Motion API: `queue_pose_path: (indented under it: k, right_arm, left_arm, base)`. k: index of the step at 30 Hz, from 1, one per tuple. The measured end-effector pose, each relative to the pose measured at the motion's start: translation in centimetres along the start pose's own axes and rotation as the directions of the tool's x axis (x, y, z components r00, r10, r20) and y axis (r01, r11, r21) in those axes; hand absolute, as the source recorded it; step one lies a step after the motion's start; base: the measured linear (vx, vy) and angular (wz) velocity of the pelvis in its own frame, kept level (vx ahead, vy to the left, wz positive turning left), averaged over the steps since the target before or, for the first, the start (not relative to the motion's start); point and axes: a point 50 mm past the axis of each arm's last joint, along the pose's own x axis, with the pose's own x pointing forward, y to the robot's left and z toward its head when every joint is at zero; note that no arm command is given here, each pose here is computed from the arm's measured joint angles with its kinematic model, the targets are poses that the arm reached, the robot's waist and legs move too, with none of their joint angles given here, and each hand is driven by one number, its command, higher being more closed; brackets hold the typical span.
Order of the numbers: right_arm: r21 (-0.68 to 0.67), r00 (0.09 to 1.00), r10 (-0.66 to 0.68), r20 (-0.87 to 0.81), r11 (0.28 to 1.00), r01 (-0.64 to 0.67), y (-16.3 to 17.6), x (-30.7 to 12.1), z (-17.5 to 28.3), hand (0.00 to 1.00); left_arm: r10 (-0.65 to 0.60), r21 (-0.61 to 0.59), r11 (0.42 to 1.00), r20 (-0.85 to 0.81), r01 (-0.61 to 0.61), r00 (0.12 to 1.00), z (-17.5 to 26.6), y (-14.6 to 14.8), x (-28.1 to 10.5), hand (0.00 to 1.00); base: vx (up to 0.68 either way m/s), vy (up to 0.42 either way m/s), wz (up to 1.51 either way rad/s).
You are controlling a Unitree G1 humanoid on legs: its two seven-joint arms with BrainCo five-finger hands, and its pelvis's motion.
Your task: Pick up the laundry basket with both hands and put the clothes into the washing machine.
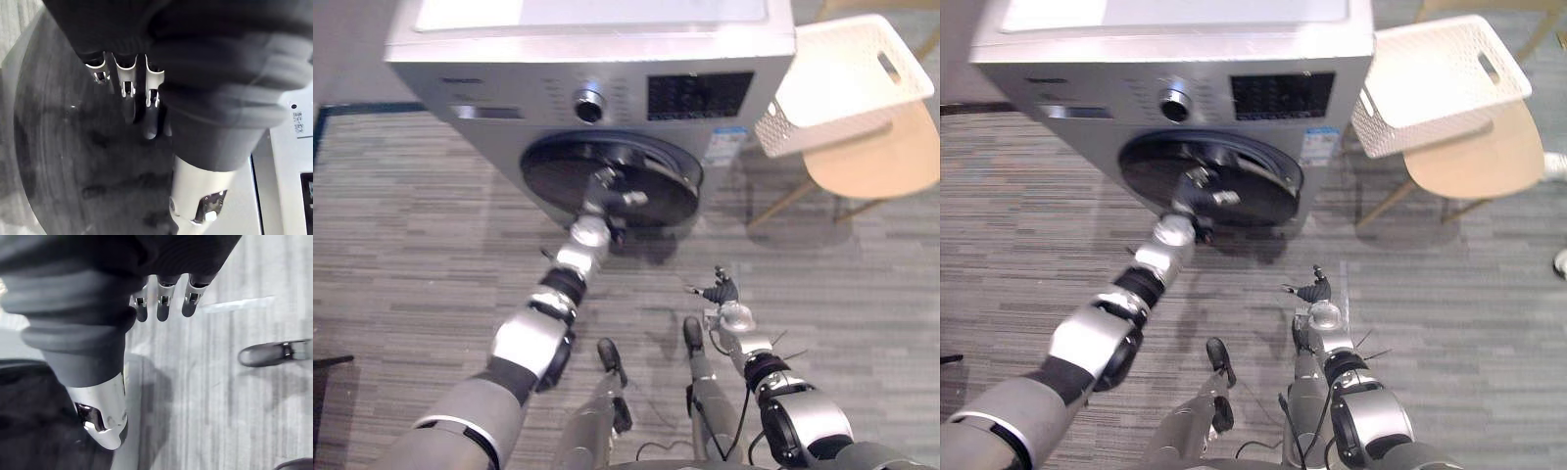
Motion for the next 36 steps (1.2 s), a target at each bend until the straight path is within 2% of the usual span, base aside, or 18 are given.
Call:
queue_pose_path:
  k: [3,7,13,16,18,21,25,31,36]
  right_arm:
    - [0.032,0.999,-0.035,0.004,0.999,0.035,-0.5,-0.6,-0.9,0.00]
    - [0.067,0.995,-0.047,0.085,0.997,0.042,-0.4,-0.7,0.6,0.00]
    - [0.088,0.993,-0.027,0.117,0.996,0.017,0.4,-0.9,1.1,0.00]
    - [0.104,0.993,-0.022,0.118,0.995,0.009,0.4,-1.7,0.2,0.00]
    - [0.094,0.997,-0.011,0.083,0.996,0.003,0.2,-2.4,-1.6,0.00]
    - [0.051,0.999,-0.019,0.033,0.999,0.017,-0.4,-3.1,-3.8,0.00]
    - [-0.047,0.998,-0.014,-0.067,0.999,0.010,-2.2,-4.5,-7.7,0.00]
    - [-0.144,0.977,-0.029,-0.213,0.990,-0.001,-5.7,-6.5,-12.4,0.00]
    - [-0.148,0.974,-0.039,-0.225,0.989,0.006,-6.1,-5.7,-12.0,0.00]
  left_arm:
    - [0.016,0.014,1.000,0.002,-0.016,1.000,0.1,0.1,0.0,0.00]
    - [-0.033,0.004,0.999,0.026,0.033,0.999,0.0,-1.9,-0.6,0.00]
    - [-0.133,-0.008,0.991,0.012,0.133,0.991,-4.3,-4.8,-4.1,0.00]
    - [-0.175,-0.027,0.984,-0.049,0.174,0.983,-8.5,-5.5,-7.4,0.00]
    - [-0.164,-0.070,0.985,-0.169,0.154,0.972,-13.2,-4.5,-11.0,0.00]
    - [-0.143,-0.101,0.988,-0.319,0.117,0.937,-17.8,-2.9,-14.9,0.00]
    - [-0.032,-0.099,0.995,-0.527,-0.025,0.849,-23.2,1.5,-20.3,0.00]
    - [0.104,-0.018,0.987,-0.684,-0.159,0.722,-27.0,6.4,-24.6,0.00]
    - [0.124,-0.008,0.983,-0.717,-0.186,0.686,-27.6,6.9,-25.9,0.00]
  base:
    - [0.05,-0.049,0.05]
    - [0.02,-0.011,0.25]
    - [0.01,0.005,0.31]
    - [0.07,0.004,0.39]
    - [0.12,0.006,0.36]
    - [0.11,0.015,0.43]
    - [0.05,0.019,0.46]
    - [-0.02,0.055,0.62]
    - [0.08,0.071,0.81]
